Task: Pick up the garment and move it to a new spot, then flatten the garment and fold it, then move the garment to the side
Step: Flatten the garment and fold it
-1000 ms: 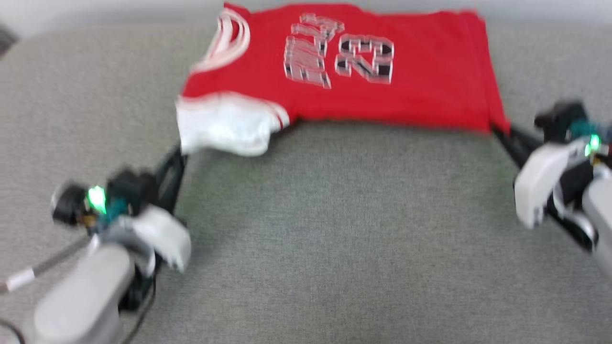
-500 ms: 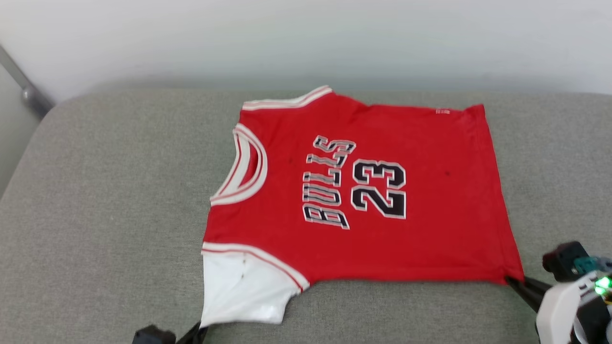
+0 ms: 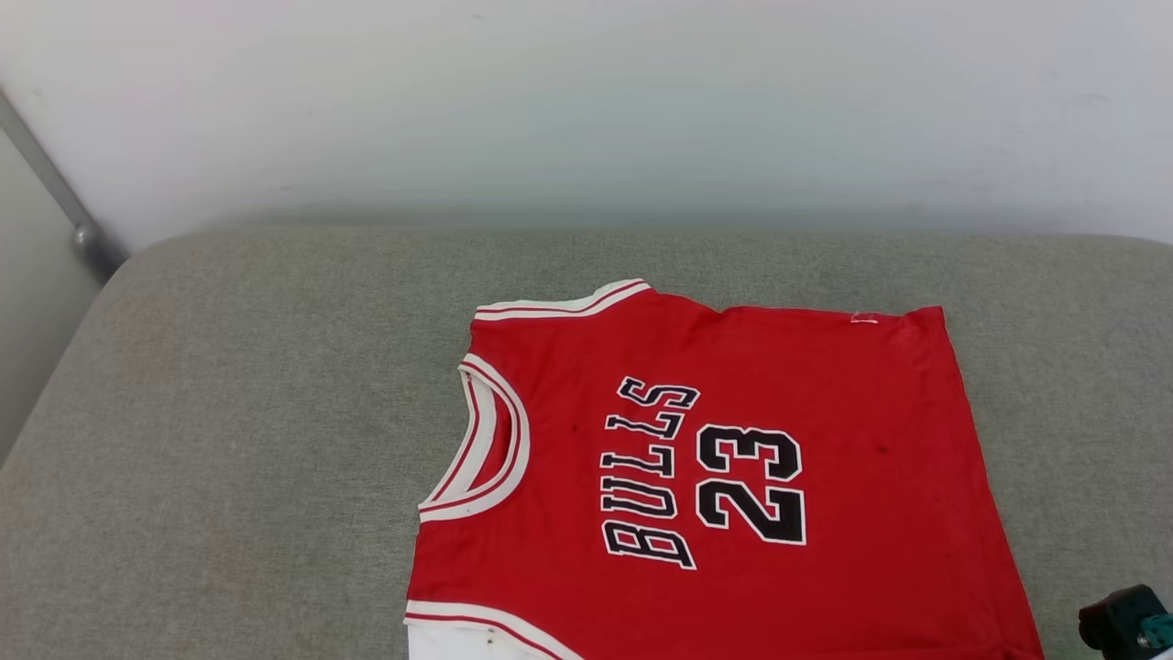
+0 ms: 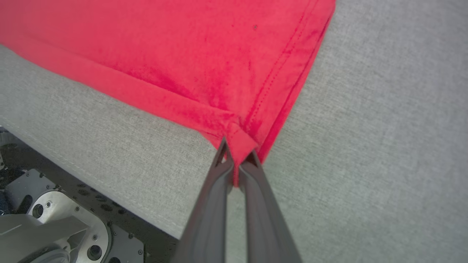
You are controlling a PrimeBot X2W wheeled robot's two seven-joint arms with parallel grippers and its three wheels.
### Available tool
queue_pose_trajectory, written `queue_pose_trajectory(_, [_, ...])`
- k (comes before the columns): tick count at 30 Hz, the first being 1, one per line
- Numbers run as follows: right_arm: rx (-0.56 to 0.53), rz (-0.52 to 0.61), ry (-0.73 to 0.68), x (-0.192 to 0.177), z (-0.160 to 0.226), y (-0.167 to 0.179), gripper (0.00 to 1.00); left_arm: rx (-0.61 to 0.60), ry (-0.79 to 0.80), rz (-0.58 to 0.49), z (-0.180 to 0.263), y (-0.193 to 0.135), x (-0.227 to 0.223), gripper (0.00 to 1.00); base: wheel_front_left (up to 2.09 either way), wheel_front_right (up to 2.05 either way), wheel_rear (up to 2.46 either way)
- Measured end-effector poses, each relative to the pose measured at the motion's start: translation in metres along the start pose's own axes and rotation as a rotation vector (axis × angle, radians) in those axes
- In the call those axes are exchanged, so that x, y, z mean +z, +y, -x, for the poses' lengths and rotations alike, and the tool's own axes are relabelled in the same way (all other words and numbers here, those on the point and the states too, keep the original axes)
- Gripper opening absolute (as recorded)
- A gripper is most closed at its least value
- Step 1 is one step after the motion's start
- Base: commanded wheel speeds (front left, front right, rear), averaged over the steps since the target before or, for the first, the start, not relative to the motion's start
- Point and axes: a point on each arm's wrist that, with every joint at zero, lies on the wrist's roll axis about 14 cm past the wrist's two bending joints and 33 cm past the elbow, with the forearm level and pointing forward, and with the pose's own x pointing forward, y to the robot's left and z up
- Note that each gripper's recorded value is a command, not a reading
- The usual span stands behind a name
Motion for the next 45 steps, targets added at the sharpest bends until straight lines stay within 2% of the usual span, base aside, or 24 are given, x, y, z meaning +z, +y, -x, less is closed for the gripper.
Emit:
queue_pose_trajectory(6, [-0.032,-0.025,-0.063,0.017,0.003,-0.004,0.00,-0.002,-0.059,-0.067,-0.007,0.006,0.023,0.00,0.00,0.00,0.00])
queue_pose_trajectory(17, [-0.082,-0.020,-0.209,0.080,0.000,-0.020,0.00,-0.044,-0.259,-0.373,-0.043,0.028,0.150,0.00,0.00,0.00,0.00])
queue_pose_trajectory(24, [-0.085,-0.011,-0.222,0.105,-0.015,-0.027,0.00,-0.062,-0.304,-0.481,-0.082,0.037,0.207,0.00,0.00,0.00,0.00])
queue_pose_trajectory(31, [-0.082,-0.028,-0.128,0.099,-0.045,-0.037,0.00,-0.088,-0.240,-0.482,-0.130,0.047,0.210,0.00,0.00,0.00,0.00])
queue_pose_trajectory(38, [-0.070,-0.043,-0.004,0.078,-0.084,-0.042,0.00,-0.109,-0.092,-0.458,-0.171,0.061,0.167,0.00,0.00,0.00,0.00])
queue_pose_trajectory(43, [-0.049,-0.042,0.048,0.067,-0.100,-0.038,0.00,-0.120,-0.069,-0.454,-0.182,0.064,0.153,0.00,0.00,0.00,0.00])
queue_pose_trajectory(44, [-0.047,-0.043,0.042,0.068,-0.101,-0.038,0.00,-0.120,-0.073,-0.453,-0.181,0.064,0.154,0.06,0.00,0.00,0.00])
queue_pose_trajectory(45, [-0.047,-0.043,0.034,0.069,-0.101,-0.038,0.03,-0.115,-0.075,-0.451,-0.181,0.065,0.153,0.44,0.00,0.00,0.00])
